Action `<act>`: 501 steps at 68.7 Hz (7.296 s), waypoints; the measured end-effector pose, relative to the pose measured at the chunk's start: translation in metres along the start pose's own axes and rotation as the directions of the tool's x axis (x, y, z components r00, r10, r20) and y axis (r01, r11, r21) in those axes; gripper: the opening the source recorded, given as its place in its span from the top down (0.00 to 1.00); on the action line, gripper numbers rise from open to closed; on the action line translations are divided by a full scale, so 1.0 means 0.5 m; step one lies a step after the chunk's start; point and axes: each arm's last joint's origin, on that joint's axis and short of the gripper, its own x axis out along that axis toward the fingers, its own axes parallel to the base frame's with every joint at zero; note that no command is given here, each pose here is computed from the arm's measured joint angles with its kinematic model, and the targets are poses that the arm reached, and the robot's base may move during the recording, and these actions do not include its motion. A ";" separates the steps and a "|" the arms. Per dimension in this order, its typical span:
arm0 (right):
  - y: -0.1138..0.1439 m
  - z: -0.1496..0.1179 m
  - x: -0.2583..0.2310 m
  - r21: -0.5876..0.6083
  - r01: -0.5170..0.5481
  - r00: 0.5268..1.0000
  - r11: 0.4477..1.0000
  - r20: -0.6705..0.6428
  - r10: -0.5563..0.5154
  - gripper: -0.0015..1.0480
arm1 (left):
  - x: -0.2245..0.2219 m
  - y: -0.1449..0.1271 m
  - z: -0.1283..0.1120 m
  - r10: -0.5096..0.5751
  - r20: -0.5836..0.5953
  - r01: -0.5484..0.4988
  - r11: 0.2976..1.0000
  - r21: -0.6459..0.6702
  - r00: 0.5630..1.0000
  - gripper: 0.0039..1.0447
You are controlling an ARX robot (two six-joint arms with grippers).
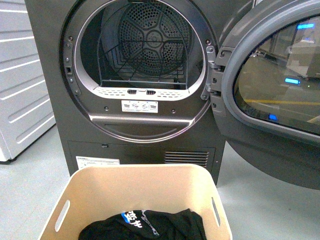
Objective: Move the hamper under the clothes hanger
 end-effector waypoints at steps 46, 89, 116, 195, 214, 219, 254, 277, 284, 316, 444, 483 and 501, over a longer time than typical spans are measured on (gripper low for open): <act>-0.009 0.105 0.083 0.110 -0.169 0.963 0.979 -0.192 0.188 0.08 | 0.092 0.022 0.084 -0.076 -0.322 0.044 0.993 -0.105 0.944 0.06; 0.044 -0.101 0.612 -0.032 -0.148 0.634 0.988 -0.770 0.070 0.08 | 0.609 -0.077 -0.149 0.019 -0.812 0.161 0.977 0.138 0.584 0.06; 0.064 -0.207 0.634 -0.030 -0.156 0.559 0.987 -0.826 0.064 0.08 | 0.632 -0.096 -0.263 -0.032 -0.819 0.129 0.990 0.051 0.573 0.06; 0.114 -0.298 0.667 -0.060 -0.118 0.502 0.991 -0.865 0.007 0.08 | 0.648 -0.137 -0.323 -0.075 -0.815 0.118 0.993 -0.007 0.574 0.06; 0.105 -0.313 0.671 -0.077 -0.085 0.493 0.993 -0.870 -0.025 0.08 | 0.647 -0.139 -0.327 -0.078 -0.814 0.131 0.991 -0.002 0.576 0.06; 0.104 -0.315 0.670 -0.078 -0.078 0.491 0.994 -0.871 -0.030 0.12 | 0.645 -0.142 -0.332 -0.078 -0.816 0.135 0.991 0.001 0.573 0.15; 0.103 -0.328 0.667 -0.133 -0.044 0.480 0.990 -0.872 -0.096 0.87 | 0.634 -0.145 -0.351 -0.082 -0.828 0.140 0.990 -0.005 0.555 0.93; 0.110 -0.323 0.666 -0.117 -0.025 0.487 0.993 -0.869 -0.090 0.97 | 0.629 -0.136 -0.343 -0.079 -0.831 0.117 0.993 -0.017 0.550 0.96; 0.111 -0.314 0.661 -0.114 -0.030 0.488 0.993 -0.869 -0.085 0.97 | 0.625 -0.134 -0.334 -0.077 -0.835 0.112 0.994 -0.018 0.545 0.96; 0.115 -0.201 0.649 -0.074 -0.055 0.586 0.996 -0.810 -0.028 0.97 | 0.629 -0.132 -0.218 -0.067 -0.770 0.099 0.995 -0.005 0.634 0.96; 0.118 -0.206 0.641 -0.079 -0.073 0.579 0.994 -0.815 -0.023 0.97 | 0.623 -0.128 -0.223 -0.065 -0.777 0.097 0.995 -0.006 0.626 0.96; 0.116 -0.206 0.641 -0.079 -0.071 0.579 0.994 -0.815 -0.023 0.97 | 0.623 -0.129 -0.223 -0.064 -0.777 0.097 0.995 -0.004 0.626 0.96; 0.106 -0.206 0.642 -0.086 -0.054 0.578 0.995 -0.815 -0.039 0.97 | 0.622 -0.139 -0.223 -0.080 -0.777 0.114 0.993 -0.011 0.625 0.96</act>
